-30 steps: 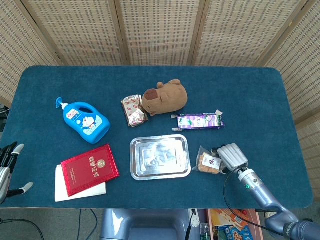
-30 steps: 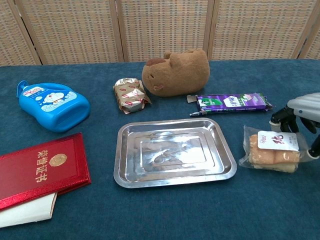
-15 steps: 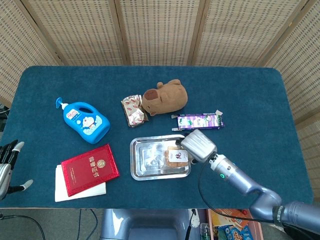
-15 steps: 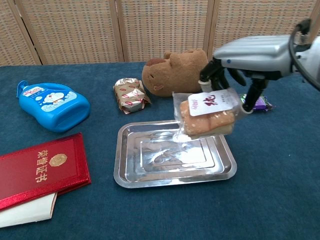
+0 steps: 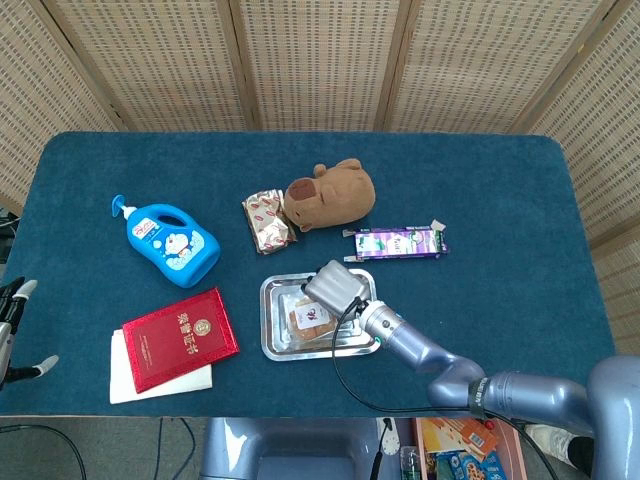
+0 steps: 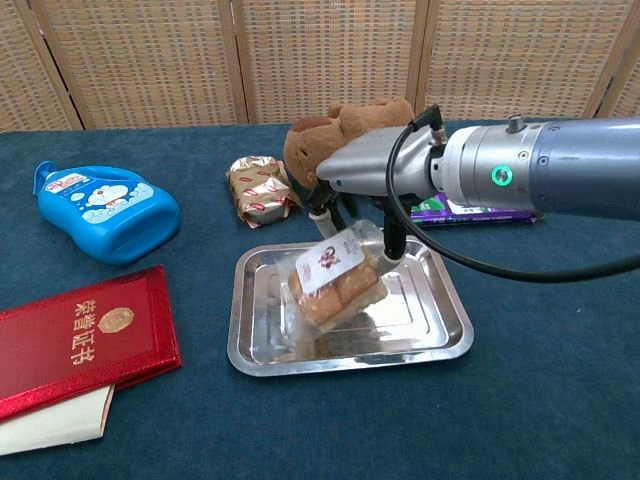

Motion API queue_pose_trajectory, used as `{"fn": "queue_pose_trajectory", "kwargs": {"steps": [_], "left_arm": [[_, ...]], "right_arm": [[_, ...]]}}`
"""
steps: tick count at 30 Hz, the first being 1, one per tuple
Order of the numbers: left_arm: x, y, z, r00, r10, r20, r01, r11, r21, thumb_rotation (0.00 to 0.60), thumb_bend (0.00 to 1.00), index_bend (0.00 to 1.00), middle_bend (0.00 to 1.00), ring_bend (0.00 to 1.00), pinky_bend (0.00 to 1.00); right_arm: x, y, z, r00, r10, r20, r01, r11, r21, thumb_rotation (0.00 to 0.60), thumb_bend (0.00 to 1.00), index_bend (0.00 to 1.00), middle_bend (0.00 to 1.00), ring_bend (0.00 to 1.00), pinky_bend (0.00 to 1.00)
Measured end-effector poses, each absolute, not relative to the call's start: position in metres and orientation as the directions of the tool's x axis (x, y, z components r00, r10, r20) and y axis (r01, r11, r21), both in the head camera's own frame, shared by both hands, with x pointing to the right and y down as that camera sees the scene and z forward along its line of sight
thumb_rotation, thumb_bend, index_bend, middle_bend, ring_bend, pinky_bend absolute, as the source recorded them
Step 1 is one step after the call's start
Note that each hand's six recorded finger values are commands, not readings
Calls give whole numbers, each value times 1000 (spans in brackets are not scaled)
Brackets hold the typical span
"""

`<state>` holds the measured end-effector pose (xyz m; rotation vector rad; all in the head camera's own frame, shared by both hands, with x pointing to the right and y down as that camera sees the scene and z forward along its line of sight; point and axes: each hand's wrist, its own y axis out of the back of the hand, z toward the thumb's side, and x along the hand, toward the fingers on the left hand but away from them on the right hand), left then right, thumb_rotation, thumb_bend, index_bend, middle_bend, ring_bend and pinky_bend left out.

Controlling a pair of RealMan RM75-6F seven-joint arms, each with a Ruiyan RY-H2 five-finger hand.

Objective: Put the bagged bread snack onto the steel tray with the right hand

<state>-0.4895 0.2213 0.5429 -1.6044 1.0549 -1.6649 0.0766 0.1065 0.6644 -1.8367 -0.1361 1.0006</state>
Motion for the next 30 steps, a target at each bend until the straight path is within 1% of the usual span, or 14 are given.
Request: {"fn": "queue_pose_trajectory", "kwargs": {"steps": [1, 3, 5, 10, 12, 15, 17, 19, 23, 26, 30], "left_arm": [[-489, 222, 543, -97, -848, 521, -107, -512, -852, 600, 0, 0, 0, 0, 0], [-489, 222, 543, -96, -847, 522, -107, -513, -852, 600, 0, 0, 0, 0, 0], [-489, 222, 543, -95, -848, 522, -108, -512, -852, 600, 0, 0, 0, 0, 0], [-488, 222, 543, -93, -849, 520, -107, -511, -853, 600, 0, 0, 0, 0, 0], [-487, 222, 543, -91, -849, 520, -106, -511, -853, 600, 0, 0, 0, 0, 0], [-485, 223, 542, -82, -850, 520, -105, -512, -853, 600, 0, 0, 0, 0, 0], [-484, 224, 542, -76, -851, 520, -104, -512, -853, 600, 0, 0, 0, 0, 0], [-482, 225, 541, -69, -852, 519, -104, -511, -853, 600, 0, 0, 0, 0, 0], [-479, 226, 540, -56, -854, 517, -101, -510, -854, 600, 0, 0, 0, 0, 0], [-477, 228, 539, -47, -857, 513, -97, -507, -856, 600, 0, 0, 0, 0, 0], [-474, 230, 536, -35, -862, 505, -95, -500, -861, 600, 0, 0, 0, 0, 0]], "right_arm": [[77, 107, 666, 644, 499, -580, -331, -502, -799, 600, 0, 58, 5, 4, 172], [77, 108, 667, 628, 504, -593, -335, -513, -790, 600, 0, 21, 0, 0, 129], [78, 107, 663, 622, 516, -589, -329, -511, -795, 600, 0, 19, 0, 0, 123], [90, 99, 636, 614, 562, -554, -304, -479, -824, 600, 0, 19, 0, 0, 123], [103, 93, 625, 602, 592, -536, -294, -459, -838, 600, 0, 19, 0, 0, 121], [131, 84, 611, 577, 648, -497, -275, -419, -865, 600, 0, 19, 0, 0, 90], [146, 83, 607, 568, 667, -481, -263, -406, -875, 600, 0, 19, 0, 0, 76], [168, 83, 603, 549, 697, -462, -245, -394, -886, 600, 0, 19, 0, 0, 69], [225, 89, 602, 478, 758, -443, -192, -402, -895, 600, 0, 19, 0, 0, 54], [277, 104, 600, 412, 808, -421, -135, -402, -905, 600, 0, 19, 0, 0, 34], [344, 138, 593, 304, 871, -386, -57, -388, -920, 600, 0, 19, 0, 0, 2]]}}
